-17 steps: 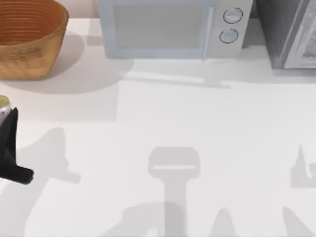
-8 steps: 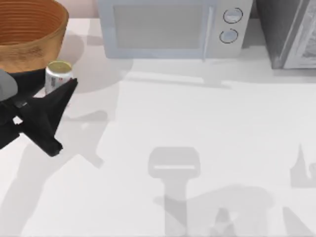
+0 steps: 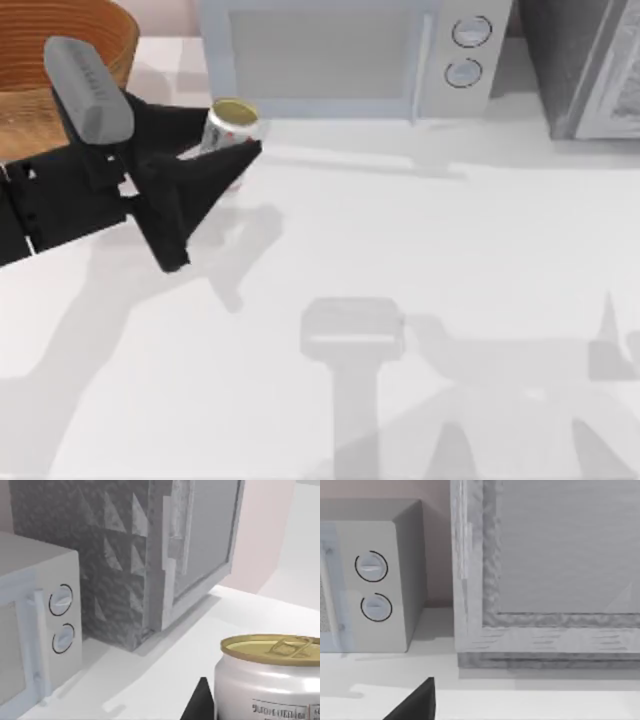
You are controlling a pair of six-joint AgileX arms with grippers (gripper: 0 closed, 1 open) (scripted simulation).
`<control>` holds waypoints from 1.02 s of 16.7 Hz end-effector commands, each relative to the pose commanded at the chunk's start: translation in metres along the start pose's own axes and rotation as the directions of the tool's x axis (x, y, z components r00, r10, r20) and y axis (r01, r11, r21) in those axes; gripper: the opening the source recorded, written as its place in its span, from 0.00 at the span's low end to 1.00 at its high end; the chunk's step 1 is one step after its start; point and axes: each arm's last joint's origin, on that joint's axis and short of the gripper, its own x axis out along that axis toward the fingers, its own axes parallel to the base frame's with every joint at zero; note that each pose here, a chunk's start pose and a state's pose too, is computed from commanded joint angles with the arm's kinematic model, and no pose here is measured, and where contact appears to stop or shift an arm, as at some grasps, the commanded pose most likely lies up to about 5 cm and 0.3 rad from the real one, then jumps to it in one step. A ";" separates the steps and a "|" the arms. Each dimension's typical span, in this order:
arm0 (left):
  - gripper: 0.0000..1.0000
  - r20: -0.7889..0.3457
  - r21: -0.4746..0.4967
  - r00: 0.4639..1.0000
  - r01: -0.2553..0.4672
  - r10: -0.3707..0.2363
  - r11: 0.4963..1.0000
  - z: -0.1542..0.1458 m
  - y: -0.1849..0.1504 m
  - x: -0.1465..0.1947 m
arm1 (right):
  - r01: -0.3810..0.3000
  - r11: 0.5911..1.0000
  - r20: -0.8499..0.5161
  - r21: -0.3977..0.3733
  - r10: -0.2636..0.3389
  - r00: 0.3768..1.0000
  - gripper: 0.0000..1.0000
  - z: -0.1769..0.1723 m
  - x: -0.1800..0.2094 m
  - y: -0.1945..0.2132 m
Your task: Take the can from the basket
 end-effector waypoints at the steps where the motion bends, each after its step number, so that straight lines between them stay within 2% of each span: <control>1: 0.00 -0.002 -0.004 0.999 0.036 -0.036 0.999 -0.003 0.005 0.008 | 0.000 1.000 0.000 0.000 0.000 1.000 1.00 0.000 0.000 0.000; 8: 0.00 0.011 0.017 0.965 0.262 -0.263 0.965 -0.032 0.039 0.065 | 0.000 1.000 0.000 0.000 0.000 1.000 1.00 0.000 0.000 0.000; 17: 0.00 0.000 0.004 0.897 0.442 -0.442 0.897 -0.121 0.078 0.116 | 0.000 1.000 0.000 0.000 0.000 1.000 1.00 0.000 0.000 0.000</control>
